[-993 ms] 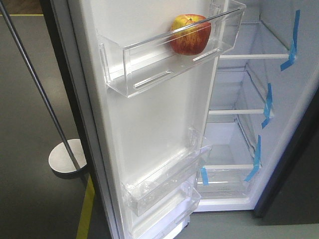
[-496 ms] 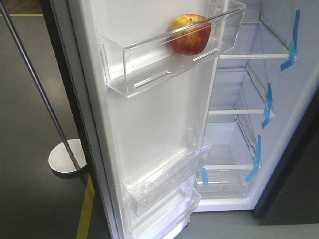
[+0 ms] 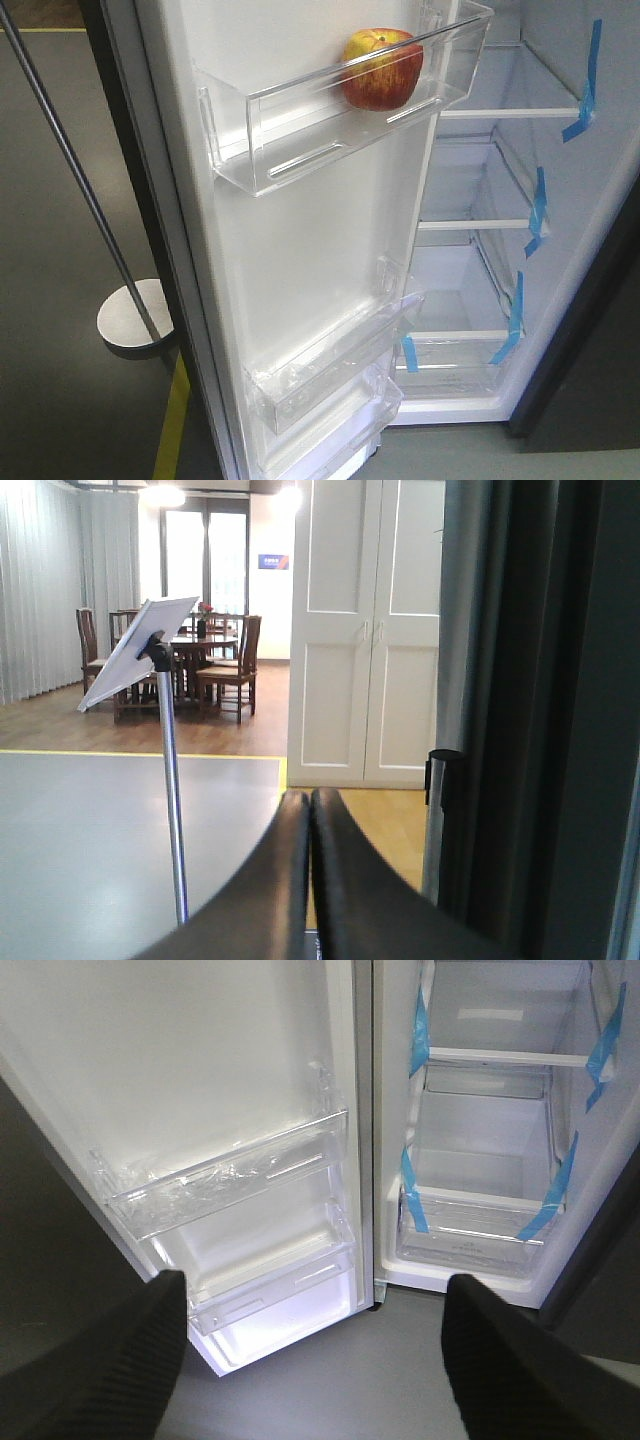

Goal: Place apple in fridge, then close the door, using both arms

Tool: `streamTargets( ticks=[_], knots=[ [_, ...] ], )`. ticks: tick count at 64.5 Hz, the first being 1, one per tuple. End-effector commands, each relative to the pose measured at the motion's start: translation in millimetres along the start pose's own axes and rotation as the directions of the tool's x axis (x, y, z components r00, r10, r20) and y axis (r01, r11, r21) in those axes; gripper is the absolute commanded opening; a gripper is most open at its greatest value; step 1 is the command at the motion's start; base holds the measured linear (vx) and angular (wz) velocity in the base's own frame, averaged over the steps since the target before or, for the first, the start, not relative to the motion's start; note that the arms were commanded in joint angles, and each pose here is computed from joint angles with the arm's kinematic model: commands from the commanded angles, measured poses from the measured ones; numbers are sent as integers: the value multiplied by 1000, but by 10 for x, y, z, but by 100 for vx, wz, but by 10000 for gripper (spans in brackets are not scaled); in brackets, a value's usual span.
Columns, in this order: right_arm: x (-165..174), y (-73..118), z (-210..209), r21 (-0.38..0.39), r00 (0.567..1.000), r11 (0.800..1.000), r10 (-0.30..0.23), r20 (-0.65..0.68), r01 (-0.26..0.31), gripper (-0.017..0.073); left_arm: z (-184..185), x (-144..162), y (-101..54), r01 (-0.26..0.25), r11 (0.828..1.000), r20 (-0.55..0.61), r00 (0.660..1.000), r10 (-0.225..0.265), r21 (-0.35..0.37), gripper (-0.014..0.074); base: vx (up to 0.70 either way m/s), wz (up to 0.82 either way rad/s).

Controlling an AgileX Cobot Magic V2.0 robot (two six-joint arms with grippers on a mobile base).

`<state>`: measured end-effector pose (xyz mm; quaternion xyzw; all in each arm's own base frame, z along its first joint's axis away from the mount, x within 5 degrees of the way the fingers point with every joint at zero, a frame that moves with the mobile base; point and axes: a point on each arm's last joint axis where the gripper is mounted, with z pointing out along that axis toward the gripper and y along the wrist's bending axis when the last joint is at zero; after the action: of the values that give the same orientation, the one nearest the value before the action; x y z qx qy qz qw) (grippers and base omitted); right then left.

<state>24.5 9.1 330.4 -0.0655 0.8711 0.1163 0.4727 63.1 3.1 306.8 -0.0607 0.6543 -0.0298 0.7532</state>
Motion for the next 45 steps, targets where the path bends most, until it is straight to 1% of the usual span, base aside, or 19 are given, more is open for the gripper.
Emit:
streamTargets(
  ticks=[1, 4, 5, 11, 15, 22, 29, 35, 40, 45],
  knots=[
    [-110, 9, -25, 2, 997, 1000, -12, 71, 12, 508, 216, -401, -56, 0, 1000, 16, 1000, 0, 7, -6, 0, 0],
    [-110, 9, -25, 2, 997, 1000, -12, 71, 12, 508, 336, -448, -65, -2, 1000, -34, 999, 2, 4, -6, 0, 0],
    [-110, 9, -25, 2, 997, 1000, -12, 71, 12, 508, 414, -482, -72, -2, 1000, -69, 998, 2, 3, -6, 0, 0],
    [-110, 9, -25, 2, 997, 1000, -12, 71, 12, 508, 634, -544, -86, -1, 1000, -156, 988, 1, -1, -6, 0, 0],
    [-110, 9, -25, 2, 997, 1000, -12, 71, 12, 508, 741, -562, -88, -1, 1000, -176, 984, 0, -4, -6, 0, 0],
    [-110, 9, -25, 2, 997, 1000, -12, 71, 12, 508, 860, -498, -77, 0, 1000, -207, 978, -2, -11, -6, 0, 0],
    [-110, 9, -25, 2, 997, 1000, -12, 71, 12, 508, 867, -493, -76, -2, 1000, -210, 978, 0, -11, -6, 0, 0],
    [-110, 9, -25, 2, 997, 1000, -12, 71, 12, 508, 873, -523, -76, -5, 1000, -177, 984, 3, -10, -6, 0, 0],
    [-110, 9, -25, 2, 997, 1000, -12, 71, 12, 508, 877, -554, -78, 9, 1000, -146, 989, -11, -12, 1, 0, 0],
    [-110, 9, -25, 2, 997, 1000, -12, 71, 12, 508, 876, -597, -84, -5, 1000, -141, 990, 4, -8, 36, 0, 0]
  ],
)
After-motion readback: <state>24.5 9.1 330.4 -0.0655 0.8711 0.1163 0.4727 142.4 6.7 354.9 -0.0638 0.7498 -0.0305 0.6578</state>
